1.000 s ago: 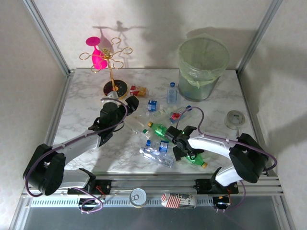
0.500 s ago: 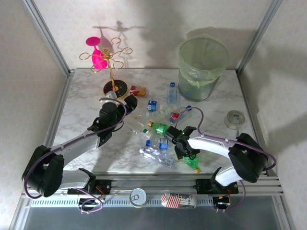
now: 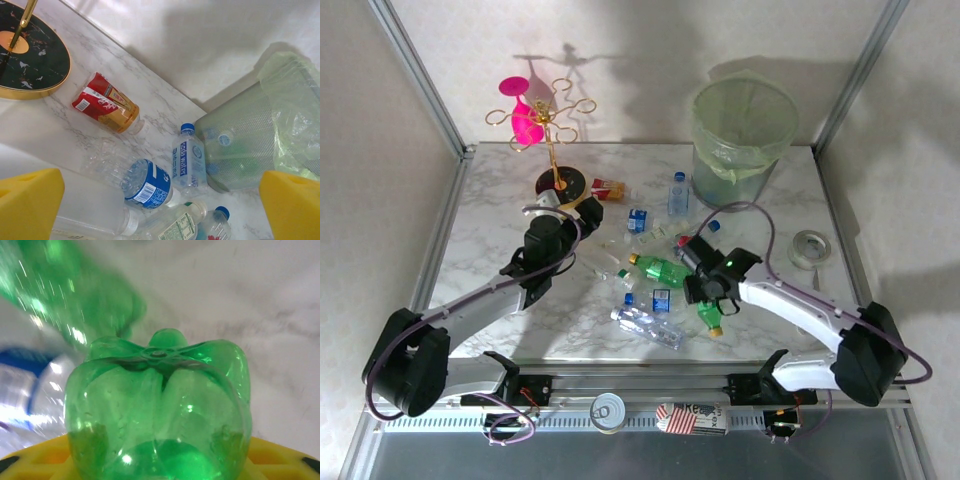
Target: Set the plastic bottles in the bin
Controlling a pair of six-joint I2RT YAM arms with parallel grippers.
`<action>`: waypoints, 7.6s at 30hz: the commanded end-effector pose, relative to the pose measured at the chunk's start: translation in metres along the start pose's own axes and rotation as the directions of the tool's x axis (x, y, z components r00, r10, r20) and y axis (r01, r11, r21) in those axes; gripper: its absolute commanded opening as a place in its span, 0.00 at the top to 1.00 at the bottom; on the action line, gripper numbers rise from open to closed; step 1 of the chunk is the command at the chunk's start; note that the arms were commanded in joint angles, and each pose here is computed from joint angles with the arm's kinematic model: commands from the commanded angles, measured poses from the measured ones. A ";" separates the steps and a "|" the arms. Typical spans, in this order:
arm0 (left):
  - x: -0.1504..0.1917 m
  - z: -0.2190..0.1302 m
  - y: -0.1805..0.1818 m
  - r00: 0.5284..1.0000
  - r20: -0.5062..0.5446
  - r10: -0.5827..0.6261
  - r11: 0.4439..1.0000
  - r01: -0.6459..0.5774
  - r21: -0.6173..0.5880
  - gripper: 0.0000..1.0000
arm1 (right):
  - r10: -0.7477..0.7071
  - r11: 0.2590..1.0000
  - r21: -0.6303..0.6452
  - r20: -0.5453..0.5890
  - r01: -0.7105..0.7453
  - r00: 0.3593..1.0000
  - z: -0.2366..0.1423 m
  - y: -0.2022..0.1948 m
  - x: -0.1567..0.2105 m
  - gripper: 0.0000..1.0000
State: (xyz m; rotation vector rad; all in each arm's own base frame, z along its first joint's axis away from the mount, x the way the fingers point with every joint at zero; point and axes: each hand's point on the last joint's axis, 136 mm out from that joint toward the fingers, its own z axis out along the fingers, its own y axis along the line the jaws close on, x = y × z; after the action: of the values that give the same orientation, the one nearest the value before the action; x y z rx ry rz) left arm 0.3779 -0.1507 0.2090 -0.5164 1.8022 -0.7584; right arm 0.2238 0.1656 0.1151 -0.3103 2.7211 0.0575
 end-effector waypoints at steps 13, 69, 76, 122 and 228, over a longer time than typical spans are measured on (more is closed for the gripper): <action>-0.023 -0.028 0.022 0.996 0.094 -0.003 0.999 0.007 -0.044 0.00 | 0.289 0.918 -0.397 0.653 -0.009 0.700 -0.140 -0.020 -0.233 0.58; 0.009 -0.011 0.072 0.979 0.040 -0.201 0.947 0.205 -0.248 0.00 | 0.153 0.986 -0.165 0.939 0.014 0.310 -0.236 -0.054 -0.342 0.01; 0.017 0.014 0.102 0.944 0.113 -0.310 0.834 0.327 -0.444 0.00 | 0.231 0.937 -0.317 0.878 0.149 0.420 -0.217 -0.013 -0.287 0.01; 0.084 0.079 0.197 0.917 0.117 -0.382 0.574 0.335 -0.747 0.32 | 0.172 0.966 -0.253 0.763 0.043 0.623 -0.107 -0.026 -0.203 0.01; 0.003 -0.010 0.037 0.967 0.017 -0.255 0.965 0.256 -0.049 0.01 | 0.126 0.988 -0.154 0.856 0.013 0.501 -0.181 -0.073 -0.334 0.48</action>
State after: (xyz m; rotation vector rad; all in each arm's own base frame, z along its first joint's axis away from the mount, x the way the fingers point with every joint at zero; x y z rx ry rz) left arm 0.3608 -0.1133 0.1742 -0.8307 1.7586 -0.8311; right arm 0.4495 0.1780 0.4003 -0.2381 1.7124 0.4960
